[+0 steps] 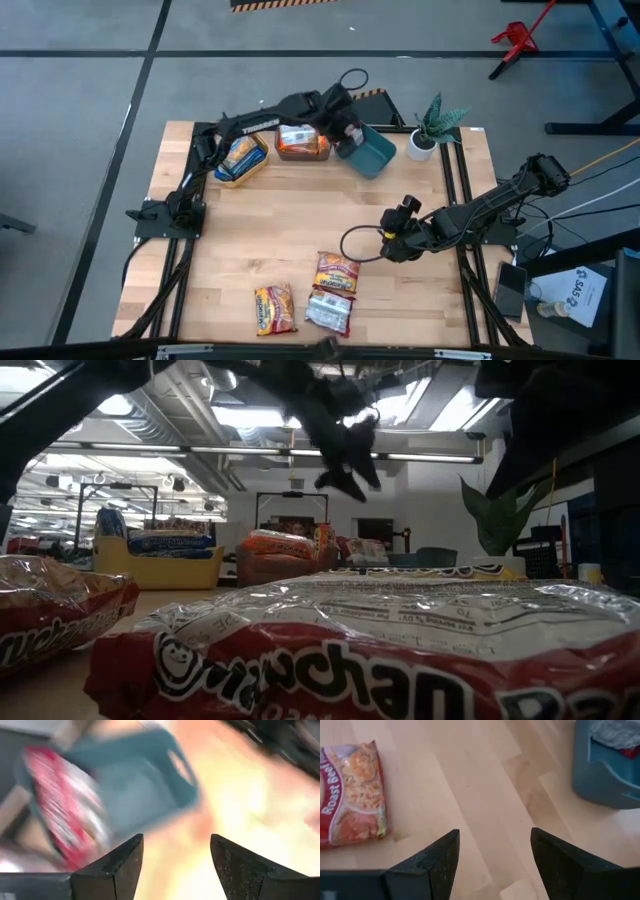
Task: Sort Maruchan noodles
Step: Put the red noodle pack into the blue bin
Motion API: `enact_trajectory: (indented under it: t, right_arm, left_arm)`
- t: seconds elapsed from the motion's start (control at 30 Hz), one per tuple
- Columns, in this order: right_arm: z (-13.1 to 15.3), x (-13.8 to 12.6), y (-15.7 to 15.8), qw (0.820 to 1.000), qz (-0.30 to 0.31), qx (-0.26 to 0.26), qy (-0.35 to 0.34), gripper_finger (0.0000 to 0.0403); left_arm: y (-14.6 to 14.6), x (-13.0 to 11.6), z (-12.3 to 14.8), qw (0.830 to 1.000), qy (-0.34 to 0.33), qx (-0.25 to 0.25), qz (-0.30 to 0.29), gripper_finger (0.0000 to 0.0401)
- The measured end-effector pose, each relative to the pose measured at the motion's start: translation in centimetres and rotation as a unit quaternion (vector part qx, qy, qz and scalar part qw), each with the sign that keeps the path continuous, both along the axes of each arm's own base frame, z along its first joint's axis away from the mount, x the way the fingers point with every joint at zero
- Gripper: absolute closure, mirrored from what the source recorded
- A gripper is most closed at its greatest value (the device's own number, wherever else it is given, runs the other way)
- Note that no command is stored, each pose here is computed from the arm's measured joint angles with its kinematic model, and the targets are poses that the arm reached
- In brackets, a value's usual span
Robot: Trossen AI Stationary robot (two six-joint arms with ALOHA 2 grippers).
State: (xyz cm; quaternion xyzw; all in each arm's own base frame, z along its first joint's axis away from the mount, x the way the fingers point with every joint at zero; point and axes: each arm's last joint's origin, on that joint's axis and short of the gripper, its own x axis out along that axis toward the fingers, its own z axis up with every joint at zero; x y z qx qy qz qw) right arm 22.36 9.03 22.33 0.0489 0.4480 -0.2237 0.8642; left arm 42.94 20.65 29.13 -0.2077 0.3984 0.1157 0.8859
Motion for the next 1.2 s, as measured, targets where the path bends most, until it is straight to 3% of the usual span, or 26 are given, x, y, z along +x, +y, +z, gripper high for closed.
enact_trajectory:
  t: [0.13, 0.23, 0.4, 0.5, 0.6, 0.77, 0.93, 1.03, 1.2]
  right_arm:
    - [-0.8, -0.5, 0.6, 1.0, 0.017, 0.007, 0.011, 0.0171]
    - [-2.0, -1.5, 1.4, 0.999, 0.019, 0.023, 0.018, 0.0171]
    - [-4.0, -3.0, 3.2, 0.998, 0.026, 0.063, -0.009, 0.0171]
    - [-4.7, -3.5, 4.1, 0.996, 0.047, 0.078, -0.026, 0.0171]
    - [-5.3, -4.1, 4.8, 0.993, 0.075, 0.083, -0.036, 0.0171]
    - [-5.6, -4.0, 6.2, 0.98, 0.161, 0.084, -0.08, 0.0171]
    - [-6.2, -2.4, 7.7, 0.965, 0.233, 0.06, -0.1, 0.0171]
    - [-7.3, -1.1, 8.8, 0.962, 0.263, 0.025, -0.076, 0.0171]
    - [-9.2, 1.1, 10.8, 0.964, 0.262, -0.004, -0.041, 0.0171]
  left_arm:
    - [-3.7, -2.6, 2.5, 0.99, 0.082, -0.07, -0.089, 0.0177]
    - [-6.5, -4.2, 4.5, 0.984, 0.113, -0.082, -0.113, 0.0177]
    - [-12.8, -6.3, 9.1, 0.988, 0.079, -0.053, -0.12, 0.0177]
    - [-16.8, -7.5, 9.7, 0.993, 0.06, -0.023, -0.1, 0.0177]
    - [-20.1, -8.5, 8.0, 0.995, 0.031, -0.041, -0.08, 0.0177]
    - [-23.7, -8.4, 1.9, 0.987, -0.063, -0.113, -0.091, 0.0177]
    - [-24.9, -7.8, -4.2, 0.971, -0.14, -0.141, -0.133, 0.0177]
    - [-24.6, -7.7, -8.0, 0.971, -0.137, -0.137, -0.14, 0.0177]
    - [-24.4, -7.3, -11.5, 0.965, -0.122, -0.159, -0.168, 0.0177]
